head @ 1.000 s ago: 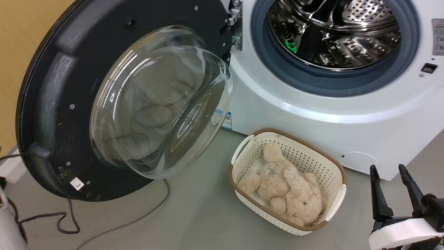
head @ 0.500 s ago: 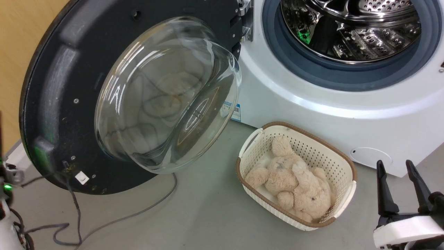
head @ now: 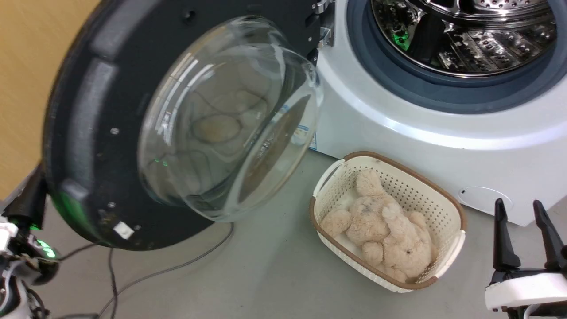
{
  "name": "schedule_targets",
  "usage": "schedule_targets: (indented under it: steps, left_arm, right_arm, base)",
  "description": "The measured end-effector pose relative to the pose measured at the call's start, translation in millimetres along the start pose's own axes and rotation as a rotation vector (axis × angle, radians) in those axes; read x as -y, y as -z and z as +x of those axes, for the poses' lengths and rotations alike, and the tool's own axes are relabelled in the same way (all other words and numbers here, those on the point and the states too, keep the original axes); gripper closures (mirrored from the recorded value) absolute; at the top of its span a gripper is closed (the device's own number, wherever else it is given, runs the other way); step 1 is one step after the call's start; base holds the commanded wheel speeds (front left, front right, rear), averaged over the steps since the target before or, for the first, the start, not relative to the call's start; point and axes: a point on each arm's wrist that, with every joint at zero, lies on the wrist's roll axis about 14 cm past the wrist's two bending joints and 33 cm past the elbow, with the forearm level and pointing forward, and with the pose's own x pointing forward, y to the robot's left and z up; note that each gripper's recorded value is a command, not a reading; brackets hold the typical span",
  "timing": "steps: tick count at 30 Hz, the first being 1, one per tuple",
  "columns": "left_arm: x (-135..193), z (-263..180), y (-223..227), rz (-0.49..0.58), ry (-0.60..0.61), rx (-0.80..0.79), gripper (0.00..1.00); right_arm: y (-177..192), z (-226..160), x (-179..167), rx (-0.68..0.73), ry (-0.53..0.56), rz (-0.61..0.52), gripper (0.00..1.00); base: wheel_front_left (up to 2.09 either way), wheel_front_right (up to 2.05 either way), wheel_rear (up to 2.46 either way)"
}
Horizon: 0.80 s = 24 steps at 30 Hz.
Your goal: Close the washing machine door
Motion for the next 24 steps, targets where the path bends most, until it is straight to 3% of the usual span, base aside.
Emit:
schedule_targets:
  steps: [8,24]
  left_arm:
    - [9.5,-18.9,43.5,-0.033,0.056,-0.172,1.0]
    - [87.8,-56.5,170.5,-0.046,0.328,-0.584,1.0]
  right_arm:
    - [5.6,7.8,-2.8,0.001,-0.004,0.021,0.0]
    - [5.5,13.0,-1.0,0.02,0.009,0.058,0.0]
  base:
    - [0.0,0.0,0.0]
    - [0.0,0.0,0.0]
